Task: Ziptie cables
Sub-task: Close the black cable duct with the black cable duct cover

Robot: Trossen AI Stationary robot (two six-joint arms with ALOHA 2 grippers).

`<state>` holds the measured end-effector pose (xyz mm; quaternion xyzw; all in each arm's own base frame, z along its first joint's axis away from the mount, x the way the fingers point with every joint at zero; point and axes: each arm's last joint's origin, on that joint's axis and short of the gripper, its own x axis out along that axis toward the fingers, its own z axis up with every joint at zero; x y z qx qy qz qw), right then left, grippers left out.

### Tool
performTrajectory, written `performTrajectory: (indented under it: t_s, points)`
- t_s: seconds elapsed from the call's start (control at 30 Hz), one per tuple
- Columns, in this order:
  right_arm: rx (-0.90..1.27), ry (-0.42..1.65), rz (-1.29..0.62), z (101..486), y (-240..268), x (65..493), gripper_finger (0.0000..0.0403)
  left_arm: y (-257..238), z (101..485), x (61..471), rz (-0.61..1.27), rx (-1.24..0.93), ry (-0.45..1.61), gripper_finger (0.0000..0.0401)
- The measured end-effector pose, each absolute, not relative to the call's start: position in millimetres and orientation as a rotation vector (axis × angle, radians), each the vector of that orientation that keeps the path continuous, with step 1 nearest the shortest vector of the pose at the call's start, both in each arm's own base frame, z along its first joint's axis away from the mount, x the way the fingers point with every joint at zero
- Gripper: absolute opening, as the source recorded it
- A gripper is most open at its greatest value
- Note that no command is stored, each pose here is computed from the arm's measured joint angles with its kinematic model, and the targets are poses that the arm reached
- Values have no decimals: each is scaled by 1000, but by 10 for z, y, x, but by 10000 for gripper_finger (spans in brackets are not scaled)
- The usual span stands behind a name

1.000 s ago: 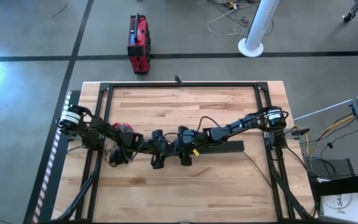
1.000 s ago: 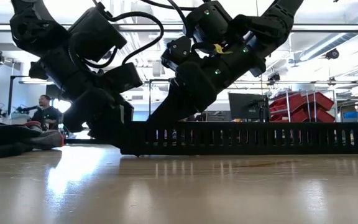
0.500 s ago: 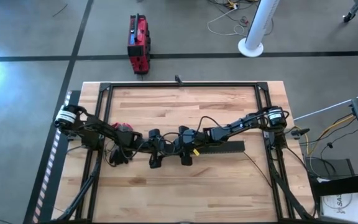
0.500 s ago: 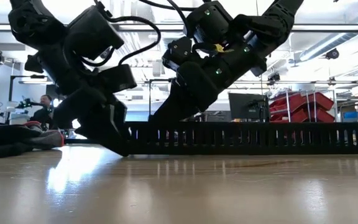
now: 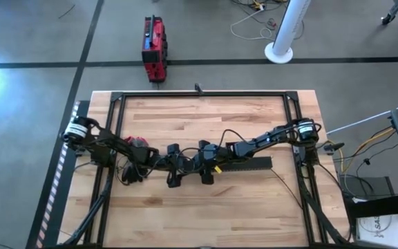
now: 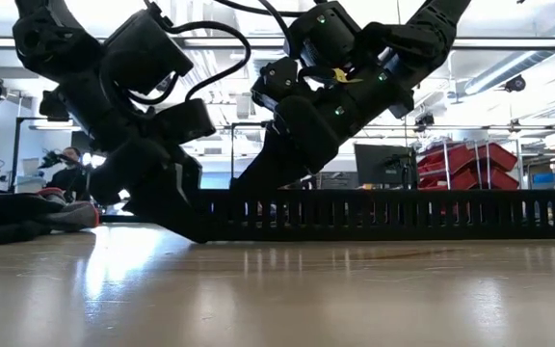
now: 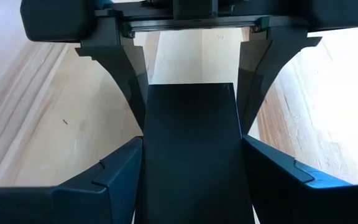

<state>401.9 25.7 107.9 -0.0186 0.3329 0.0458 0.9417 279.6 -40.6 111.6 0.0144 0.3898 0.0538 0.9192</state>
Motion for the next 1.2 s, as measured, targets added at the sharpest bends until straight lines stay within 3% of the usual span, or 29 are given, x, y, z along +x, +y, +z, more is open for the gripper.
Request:
performTrajectory:
  t_s: [0.33, 0.6, 0.83, 1.0, 1.2]
  points:
    - [-48, 655, 93, 1097, 244, 4035, 220, -401, 996, 2791, 127, 57, 854, 303]
    - [-49, 657, 91, 1092, 242, 4034, 220, -403, 944, 2783, 120, 65, 878, 210]
    - [-46, 655, 90, 1093, 220, 4037, 221, -402, 919, 2780, 120, 46, 891, 209]
    - [-46, 651, 89, 1095, 217, 4040, 220, -401, 919, 2779, 122, 41, 891, 230]
    - [-44, 646, 88, 1098, 217, 4043, 221, -401, 917, 2777, 123, 35, 891, 215]
